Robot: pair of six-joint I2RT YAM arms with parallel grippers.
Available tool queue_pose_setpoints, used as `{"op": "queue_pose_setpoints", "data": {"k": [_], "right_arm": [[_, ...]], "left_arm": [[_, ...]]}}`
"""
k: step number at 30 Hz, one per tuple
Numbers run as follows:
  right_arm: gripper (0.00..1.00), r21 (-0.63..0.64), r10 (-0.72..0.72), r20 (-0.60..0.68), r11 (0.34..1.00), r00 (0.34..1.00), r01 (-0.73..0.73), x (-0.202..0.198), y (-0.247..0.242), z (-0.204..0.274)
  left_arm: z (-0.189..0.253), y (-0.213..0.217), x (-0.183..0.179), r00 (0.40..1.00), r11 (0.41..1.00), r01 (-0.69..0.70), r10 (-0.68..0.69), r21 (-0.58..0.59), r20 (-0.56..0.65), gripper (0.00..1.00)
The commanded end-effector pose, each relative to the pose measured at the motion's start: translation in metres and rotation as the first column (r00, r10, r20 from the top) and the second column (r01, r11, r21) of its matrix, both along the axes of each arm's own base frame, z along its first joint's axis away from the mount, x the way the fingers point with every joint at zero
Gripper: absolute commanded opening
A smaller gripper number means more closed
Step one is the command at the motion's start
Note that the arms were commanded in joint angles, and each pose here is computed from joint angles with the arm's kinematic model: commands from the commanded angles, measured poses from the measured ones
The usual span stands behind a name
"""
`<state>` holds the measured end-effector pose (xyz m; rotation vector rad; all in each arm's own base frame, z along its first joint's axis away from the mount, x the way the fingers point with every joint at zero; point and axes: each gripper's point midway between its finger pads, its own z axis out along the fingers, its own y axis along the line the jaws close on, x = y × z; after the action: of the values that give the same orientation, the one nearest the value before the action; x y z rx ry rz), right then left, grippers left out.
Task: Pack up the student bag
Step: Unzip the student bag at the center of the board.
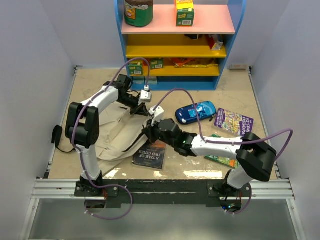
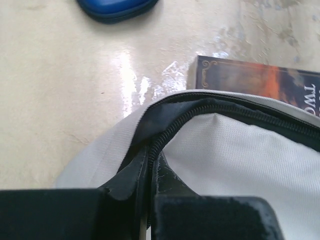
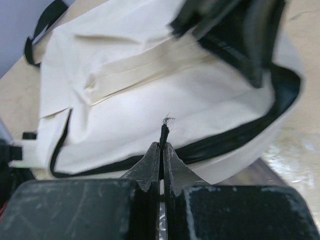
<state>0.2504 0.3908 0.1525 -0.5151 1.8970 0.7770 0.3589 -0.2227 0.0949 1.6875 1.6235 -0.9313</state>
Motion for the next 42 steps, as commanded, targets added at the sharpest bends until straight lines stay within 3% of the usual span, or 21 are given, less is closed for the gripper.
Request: {"op": "queue_pose_setpoints", "data": {"k": [1,8,19,26,31,33,35,36,38,39,42], "right_arm": [[0.0,0.098,0.057,0.059,0.993,0.997,-0.063,-0.031,0.02,0.04],[0.0,0.119,0.137,0.039,0.983,0.99,-0.141,-0.069,0.043,0.036],[0.0,0.068,0.263,0.088,0.961,0.961,-0.269,-0.129,0.103,0.043],[0.0,0.033,0.362,0.071,0.93,0.929,-0.365,-0.149,0.146,0.025],[0.01,-0.04,0.343,0.026,0.939,0.939,-0.342,-0.142,0.161,-0.004],[0.21,-0.053,0.315,0.028,0.948,0.949,-0.314,-0.138,0.155,-0.006],[0.3,-0.06,0.294,0.018,0.955,0.956,-0.292,-0.134,0.145,-0.009],[0.43,-0.061,0.284,0.017,0.957,0.959,-0.282,-0.133,0.142,-0.01],[0.5,-0.055,0.267,0.017,0.962,0.963,-0.266,-0.132,0.132,-0.005],[0.54,-0.047,0.261,0.022,0.964,0.965,-0.26,-0.132,0.128,-0.001],[0.61,-0.016,0.252,0.034,0.968,0.967,-0.252,-0.132,0.113,0.014]], "left_arm": [[0.028,-0.001,0.04,0.979,0.988,-0.148,0.153,-0.045,0.132,0.0],[0.028,0.002,0.052,0.956,0.961,-0.275,0.277,-0.035,0.097,0.0],[0.042,0.008,0.085,0.868,0.875,-0.483,0.483,-0.03,0.117,0.0],[0.041,-0.012,0.078,0.864,0.873,-0.488,0.486,-0.015,0.131,0.0],[0.052,-0.016,0.07,0.864,0.871,-0.49,0.489,-0.024,0.117,0.0],[0.053,-0.013,0.063,0.871,0.877,-0.481,0.479,-0.008,0.107,0.0],[0.057,-0.009,0.055,0.873,0.878,-0.479,0.477,-0.007,0.1,0.0],[0.059,-0.008,0.051,0.876,0.88,-0.476,0.474,-0.008,0.093,0.0],[0.063,-0.004,0.043,0.877,0.88,-0.474,0.473,0.002,0.084,0.07],[0.064,-0.001,0.041,0.876,0.879,-0.477,0.474,0.009,0.087,0.17],[0.067,0.011,0.034,0.87,0.871,-0.491,0.487,0.036,0.081,0.25]]}}
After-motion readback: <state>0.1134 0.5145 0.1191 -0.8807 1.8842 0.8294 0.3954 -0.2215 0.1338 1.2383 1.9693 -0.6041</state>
